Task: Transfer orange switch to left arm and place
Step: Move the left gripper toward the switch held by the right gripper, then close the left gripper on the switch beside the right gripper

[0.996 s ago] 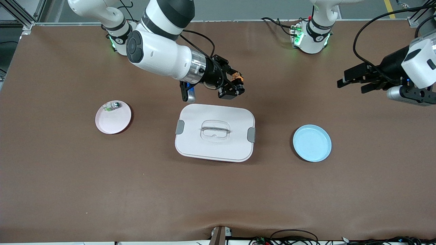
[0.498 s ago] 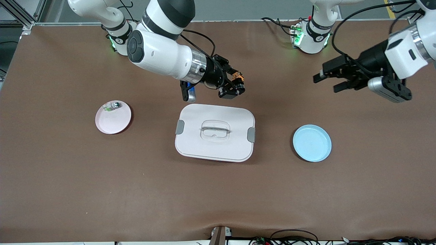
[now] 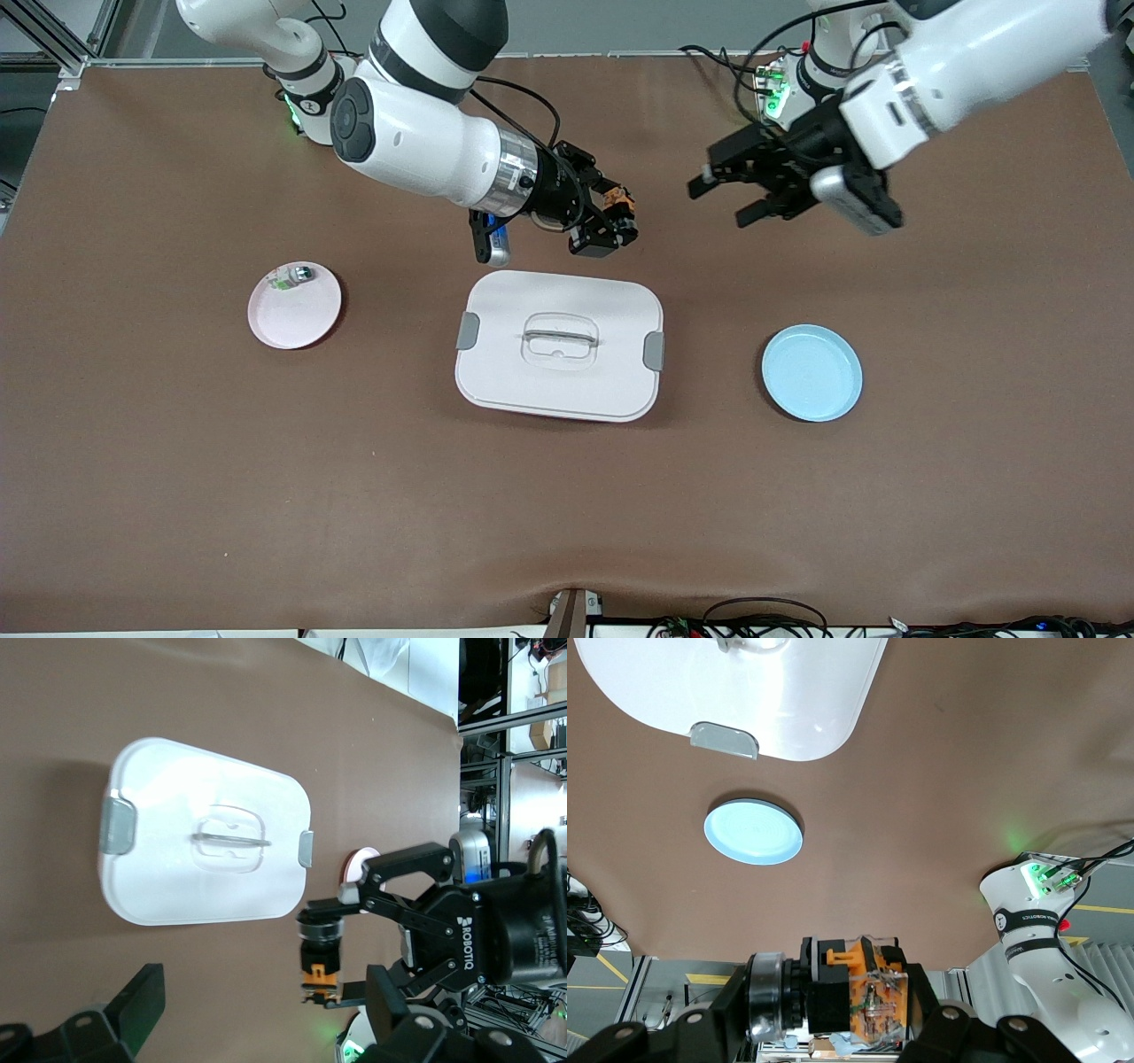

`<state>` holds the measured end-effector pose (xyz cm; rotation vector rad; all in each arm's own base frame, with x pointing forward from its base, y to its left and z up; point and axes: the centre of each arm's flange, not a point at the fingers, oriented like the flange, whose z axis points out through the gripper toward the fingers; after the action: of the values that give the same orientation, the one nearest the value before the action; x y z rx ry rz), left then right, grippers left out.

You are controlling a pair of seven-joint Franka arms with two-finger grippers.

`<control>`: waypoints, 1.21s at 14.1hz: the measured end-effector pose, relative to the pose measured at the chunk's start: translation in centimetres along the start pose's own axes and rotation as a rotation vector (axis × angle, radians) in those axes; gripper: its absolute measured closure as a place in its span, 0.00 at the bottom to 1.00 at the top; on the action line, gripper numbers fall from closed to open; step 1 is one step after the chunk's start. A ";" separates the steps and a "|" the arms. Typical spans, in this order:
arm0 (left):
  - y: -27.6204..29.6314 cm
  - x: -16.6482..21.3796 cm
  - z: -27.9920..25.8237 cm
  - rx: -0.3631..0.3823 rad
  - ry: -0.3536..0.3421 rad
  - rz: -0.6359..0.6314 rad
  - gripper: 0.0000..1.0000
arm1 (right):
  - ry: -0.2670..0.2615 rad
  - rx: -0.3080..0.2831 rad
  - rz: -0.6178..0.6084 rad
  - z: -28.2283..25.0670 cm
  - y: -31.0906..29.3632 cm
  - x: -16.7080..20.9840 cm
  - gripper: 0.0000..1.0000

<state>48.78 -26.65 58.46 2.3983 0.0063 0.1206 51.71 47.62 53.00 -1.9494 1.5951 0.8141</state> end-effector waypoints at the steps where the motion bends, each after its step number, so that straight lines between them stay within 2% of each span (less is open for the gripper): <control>1: 0.8 -0.7 1.2 0.002 0.000 0.002 0.00 | 0.000 0.000 0.000 0.0 0.0 0.0 0.27; 5: 1.8 -3.0 6.3 0.018 0.061 0.007 0.04 | 0.000 0.000 0.000 0.0 0.0 0.0 0.27; 6: 1.5 -3.2 7.1 0.021 0.056 0.003 0.09 | 0.000 0.000 0.000 0.0 0.0 0.0 0.27; 11: 1.0 -3.2 8.4 0.021 0.031 -0.028 0.15 | 0.000 0.000 0.000 0.0 0.0 0.0 0.27; 12: 1.2 -3.4 8.7 0.020 0.025 -0.034 0.21 | 0.000 0.000 0.000 0.0 0.0 0.0 0.27; 13: 1.4 -3.6 9.0 0.015 0.018 -0.040 0.21 | 0.000 0.000 0.000 0.0 0.0 0.0 0.27; 15: 1.8 -3.9 9.3 0.005 0.012 -0.042 0.35 | 0.000 0.000 0.000 0.0 0.0 0.0 0.27; 16: 2.0 -4.0 9.4 0.002 0.010 -0.040 0.35 | 0.000 0.000 0.000 0.0 0.0 0.0 0.27; 17: 2.2 -4.0 9.5 -0.001 0.008 -0.040 0.41 | 0.000 0.000 0.000 0.0 0.0 0.0 0.27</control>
<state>45.53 -34.82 52.61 2.3955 0.0577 0.1117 51.72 47.62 52.99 -1.9492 1.5958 0.8141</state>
